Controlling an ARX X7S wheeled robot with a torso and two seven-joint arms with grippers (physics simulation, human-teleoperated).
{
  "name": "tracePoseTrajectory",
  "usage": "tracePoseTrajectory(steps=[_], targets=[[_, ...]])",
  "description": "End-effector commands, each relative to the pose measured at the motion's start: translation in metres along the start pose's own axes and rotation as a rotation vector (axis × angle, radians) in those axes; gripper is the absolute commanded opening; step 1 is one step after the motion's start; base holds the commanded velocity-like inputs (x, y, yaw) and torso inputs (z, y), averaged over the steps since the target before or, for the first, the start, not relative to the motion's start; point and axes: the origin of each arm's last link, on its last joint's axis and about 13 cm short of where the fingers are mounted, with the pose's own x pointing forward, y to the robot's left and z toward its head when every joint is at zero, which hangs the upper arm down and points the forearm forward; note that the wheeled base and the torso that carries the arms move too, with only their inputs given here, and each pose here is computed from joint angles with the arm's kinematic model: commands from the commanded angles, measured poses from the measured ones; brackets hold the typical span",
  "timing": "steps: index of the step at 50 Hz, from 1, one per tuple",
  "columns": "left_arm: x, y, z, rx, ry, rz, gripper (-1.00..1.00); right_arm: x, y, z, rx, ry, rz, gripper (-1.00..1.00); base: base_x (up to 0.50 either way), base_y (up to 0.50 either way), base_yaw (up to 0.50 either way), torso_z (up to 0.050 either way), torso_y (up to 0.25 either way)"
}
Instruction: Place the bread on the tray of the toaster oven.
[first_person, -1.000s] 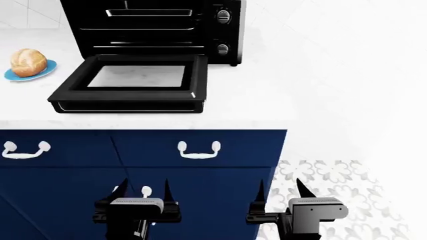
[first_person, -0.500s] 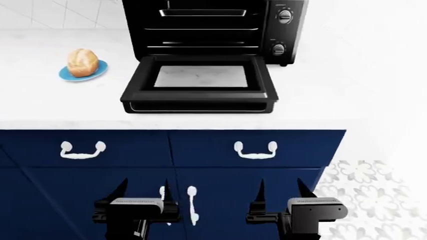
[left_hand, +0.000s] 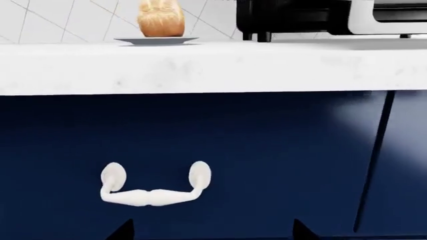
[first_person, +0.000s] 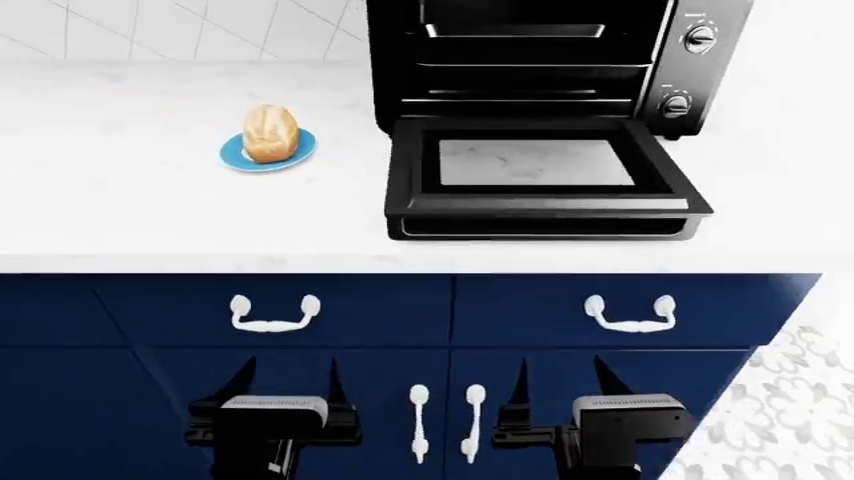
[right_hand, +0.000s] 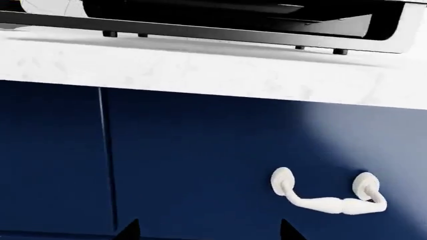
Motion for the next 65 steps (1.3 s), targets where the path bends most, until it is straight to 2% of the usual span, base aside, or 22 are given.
tracePoseTrajectory(steps=[1,7,11,24,51,52,59,60,62,65], targets=[[0.0001,-0.0001,0.0001,-0.003,0.000,0.003,1.00,0.0001,-0.0001,0.0001,-0.002,-0.002,-0.003,1.00,0.19,0.50,0.00,0.000,0.000],[0.0001,-0.0001,0.0000,-0.005,-0.001,0.001,1.00,0.0001,-0.0003,0.0001,-0.019,-0.003,0.008,1.00,0.08,0.50,0.00,0.000,0.000],[0.0001,-0.0001,0.0001,-0.004,0.000,0.001,1.00,0.0002,0.0000,0.0000,0.002,-0.011,-0.004,1.00,0.00,0.44,0.00,0.000,0.000],[0.0005,0.0000,0.0000,-0.001,-0.025,-0.003,1.00,0.0002,0.0003,-0.0002,0.023,-0.013,-0.017,1.00,0.00,0.00,0.00,0.002,0.000],[0.0006,0.0000,-0.0001,-0.003,-0.029,-0.010,1.00,0.0000,0.0002,0.0000,0.015,0.002,-0.015,1.00,0.00,0.00,0.00,0.050,0.000],[0.0008,0.0002,0.0000,0.016,-0.034,-0.021,1.00,0.0000,0.0002,0.0000,0.014,0.002,-0.015,1.00,0.00,0.00,0.00,0.050,0.000],[0.0007,0.0000,-0.0001,0.001,-0.031,-0.014,1.00,0.0000,0.0002,0.0001,0.014,0.004,-0.013,1.00,0.00,0.00,0.00,0.050,0.000],[0.0009,0.0003,0.0000,0.022,-0.038,-0.030,1.00,-0.0001,0.0001,0.0001,0.013,0.005,-0.014,1.00,0.00,0.00,0.00,0.050,0.000],[0.0006,-0.0001,-0.0002,-0.011,-0.030,-0.010,1.00,-0.0001,0.0001,0.0001,0.011,0.006,-0.015,1.00,0.00,0.00,0.00,0.050,0.000],[0.0008,-0.0002,-0.0002,-0.016,-0.039,-0.010,1.00,-0.0001,0.0001,0.0001,0.011,0.006,-0.015,1.00,0.00,0.00,0.00,0.022,0.000]])
